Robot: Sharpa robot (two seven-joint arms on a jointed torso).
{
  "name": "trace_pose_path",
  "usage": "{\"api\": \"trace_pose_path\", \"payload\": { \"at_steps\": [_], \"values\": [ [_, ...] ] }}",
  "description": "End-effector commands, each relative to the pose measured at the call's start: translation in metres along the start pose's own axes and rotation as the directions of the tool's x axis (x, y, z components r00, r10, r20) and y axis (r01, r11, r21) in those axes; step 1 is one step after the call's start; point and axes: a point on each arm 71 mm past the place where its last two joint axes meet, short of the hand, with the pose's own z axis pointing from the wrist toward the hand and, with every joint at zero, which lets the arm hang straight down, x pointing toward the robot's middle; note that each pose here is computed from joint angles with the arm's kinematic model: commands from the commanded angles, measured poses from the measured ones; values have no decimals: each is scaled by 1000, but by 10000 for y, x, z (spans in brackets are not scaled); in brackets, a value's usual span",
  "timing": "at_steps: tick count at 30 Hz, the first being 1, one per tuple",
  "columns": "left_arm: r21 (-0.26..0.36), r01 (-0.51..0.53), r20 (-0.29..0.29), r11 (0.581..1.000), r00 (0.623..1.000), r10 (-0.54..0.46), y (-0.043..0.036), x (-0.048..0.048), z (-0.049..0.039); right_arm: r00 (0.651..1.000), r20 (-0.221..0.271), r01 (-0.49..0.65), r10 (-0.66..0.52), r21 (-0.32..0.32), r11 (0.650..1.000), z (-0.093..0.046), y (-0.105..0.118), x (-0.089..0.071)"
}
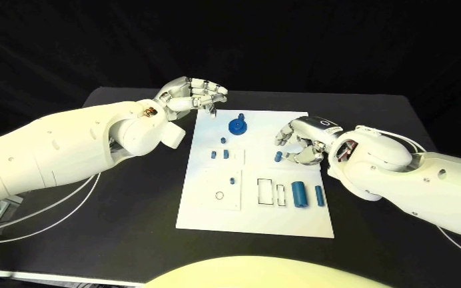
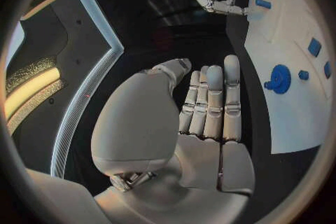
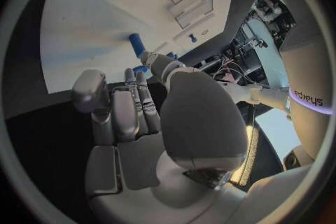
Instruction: Assemble the parts on the task board
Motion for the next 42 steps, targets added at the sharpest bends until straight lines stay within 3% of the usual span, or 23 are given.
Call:
{"api": "trace_pose_path", "payload": {
  "at_steps": [1,15,33,42],
  "values": [
    [5,9,-24,1000,1000,-9,-9,23,2,998,-60,28,-28,4,1000,14,4,70],
    [6,10,-27,1000,1000,-10,-11,26,-1,997,-75,34,-33,8,999,110,36,184],
    [4,9,-26,1000,1000,-9,-10,20,-4,998,-61,33,-32,23,999,126,15,201],
    [2,10,-28,1000,1000,-10,-8,23,-2,999,-25,37,-36,17,999,121,33,186]
  ]
}}
